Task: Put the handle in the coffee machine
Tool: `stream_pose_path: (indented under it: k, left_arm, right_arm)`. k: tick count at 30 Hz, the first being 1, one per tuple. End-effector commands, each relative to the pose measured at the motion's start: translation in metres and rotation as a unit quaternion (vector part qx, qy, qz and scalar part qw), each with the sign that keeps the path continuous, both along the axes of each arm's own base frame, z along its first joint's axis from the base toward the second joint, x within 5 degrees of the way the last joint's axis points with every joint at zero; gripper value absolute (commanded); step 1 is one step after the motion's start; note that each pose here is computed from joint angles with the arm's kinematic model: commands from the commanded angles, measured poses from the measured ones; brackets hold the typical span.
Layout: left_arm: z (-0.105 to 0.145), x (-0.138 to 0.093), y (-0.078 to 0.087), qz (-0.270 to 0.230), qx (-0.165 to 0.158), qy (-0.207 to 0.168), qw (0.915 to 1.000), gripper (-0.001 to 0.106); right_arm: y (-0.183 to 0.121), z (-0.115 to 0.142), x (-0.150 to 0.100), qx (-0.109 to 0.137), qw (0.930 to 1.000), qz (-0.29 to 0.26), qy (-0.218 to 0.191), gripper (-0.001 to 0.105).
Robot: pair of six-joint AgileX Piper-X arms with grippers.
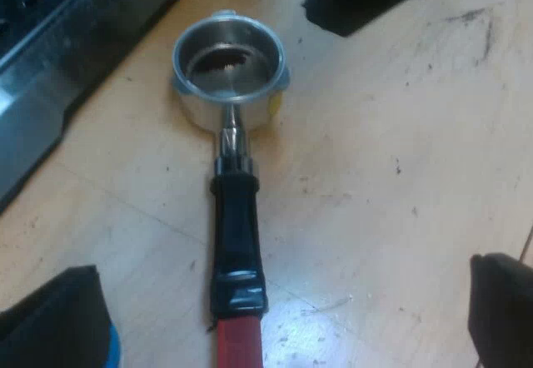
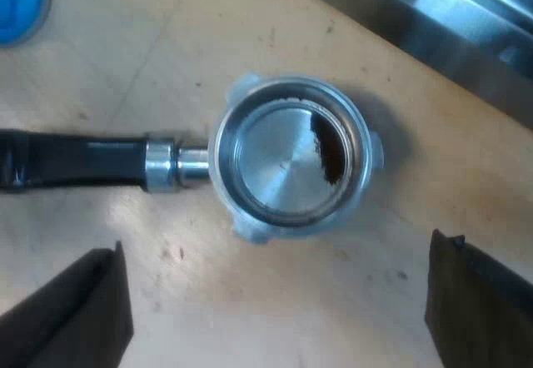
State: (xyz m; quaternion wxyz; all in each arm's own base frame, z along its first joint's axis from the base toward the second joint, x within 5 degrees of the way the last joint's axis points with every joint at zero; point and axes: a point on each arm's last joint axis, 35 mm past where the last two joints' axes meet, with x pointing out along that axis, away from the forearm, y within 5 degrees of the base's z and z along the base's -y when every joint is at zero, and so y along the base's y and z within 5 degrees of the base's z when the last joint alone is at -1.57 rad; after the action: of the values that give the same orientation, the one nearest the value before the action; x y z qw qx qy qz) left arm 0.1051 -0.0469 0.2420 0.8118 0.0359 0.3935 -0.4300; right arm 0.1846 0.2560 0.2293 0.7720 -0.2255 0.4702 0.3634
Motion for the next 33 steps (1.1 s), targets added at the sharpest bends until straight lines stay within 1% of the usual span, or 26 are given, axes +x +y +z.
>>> stream_pose_path:
  k: [1, 3, 6, 9, 17, 22, 28, 33]
  left_arm:
    - [-0.002, 0.003, -0.001, -0.006, -0.009, -0.013, 0.9999, 0.09]
    - [-0.001, 0.004, -0.001, -0.008, -0.014, -0.019, 0.9997, 0.09]
    - [0.001, 0.006, -0.002, -0.008, -0.017, -0.035, 0.9992, 0.09]
    - [0.003, 0.008, -0.003, -0.011, -0.023, -0.047, 0.9986, 0.09]
    - [0.003, 0.008, -0.003, -0.012, -0.025, -0.045, 0.9986, 0.09]
    - [0.003, 0.008, -0.003, -0.011, -0.026, -0.043, 0.9987, 0.09]
    - [0.002, 0.007, -0.003, -0.011, -0.025, -0.038, 0.9989, 0.09]
    - [0.002, 0.007, -0.003, -0.011, -0.025, -0.038, 0.9989, 0.09]
  right_arm:
    - [0.0, -0.003, 0.01, 0.008, 0.9999, 0.007, -0.001, 0.075]
    - [-0.001, -0.007, 0.014, 0.01, 0.9998, 0.015, 0.006, 0.075]
    - [0.001, -0.013, 0.015, 0.0, 0.9994, 0.035, 0.005, 0.075]
    - [0.003, -0.019, 0.017, -0.005, 0.9993, 0.037, 0.007, 0.074]
    - [0.012, -0.021, 0.024, -0.011, 0.9986, 0.052, 0.002, 0.074]
    - [0.022, -0.031, 0.031, -0.019, 0.9981, 0.058, 0.011, 0.074]
    - [0.026, -0.044, 0.035, -0.033, 0.9974, 0.06, 0.021, 0.074]
    - [0.029, -0.051, 0.037, -0.037, 0.997, 0.065, 0.022, 0.074]
